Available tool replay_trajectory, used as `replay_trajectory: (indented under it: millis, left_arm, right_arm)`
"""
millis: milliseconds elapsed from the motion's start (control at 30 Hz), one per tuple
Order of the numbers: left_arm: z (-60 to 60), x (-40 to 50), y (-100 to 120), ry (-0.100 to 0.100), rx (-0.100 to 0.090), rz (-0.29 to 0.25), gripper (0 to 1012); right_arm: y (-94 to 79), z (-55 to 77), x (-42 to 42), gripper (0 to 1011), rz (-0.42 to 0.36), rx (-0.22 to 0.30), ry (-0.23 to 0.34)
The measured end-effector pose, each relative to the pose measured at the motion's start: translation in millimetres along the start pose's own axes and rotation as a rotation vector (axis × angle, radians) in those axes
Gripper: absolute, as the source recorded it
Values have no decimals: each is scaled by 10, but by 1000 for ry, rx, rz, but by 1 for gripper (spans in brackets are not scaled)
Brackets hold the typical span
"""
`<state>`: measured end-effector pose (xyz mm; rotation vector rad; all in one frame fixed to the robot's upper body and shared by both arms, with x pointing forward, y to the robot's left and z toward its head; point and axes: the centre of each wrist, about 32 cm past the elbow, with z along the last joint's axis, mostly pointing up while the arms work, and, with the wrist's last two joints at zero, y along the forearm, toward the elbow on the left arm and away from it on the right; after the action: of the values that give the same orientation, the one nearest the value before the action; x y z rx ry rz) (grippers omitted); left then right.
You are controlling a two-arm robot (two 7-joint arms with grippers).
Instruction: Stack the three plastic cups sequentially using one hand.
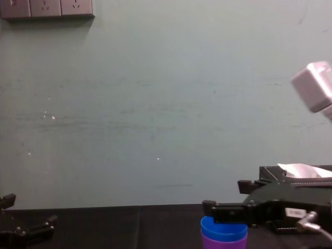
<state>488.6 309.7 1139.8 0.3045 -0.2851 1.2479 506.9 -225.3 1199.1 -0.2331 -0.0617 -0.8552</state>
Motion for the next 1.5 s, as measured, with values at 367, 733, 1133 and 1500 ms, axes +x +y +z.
replay_trajectory:
  millis: [367, 733, 1133, 1500]
  left_arm:
    - [0, 0, 0, 0, 0, 0, 1000]
    - [0, 0, 0, 0, 0, 0, 1000]
    - [0, 0, 0, 0, 0, 0, 1000]
    - [0, 0, 0, 0, 0, 0, 1000]
  right_arm:
    - [-504, -65, 109, 1003, 94, 37, -18]
    - [-874, -198, 205, 1003, 243, 34, -56]
    - [-914, -424, 80, 1003, 335, -23, -89]
    - [-797, -510, 3, 1003, 359, -50, -65]
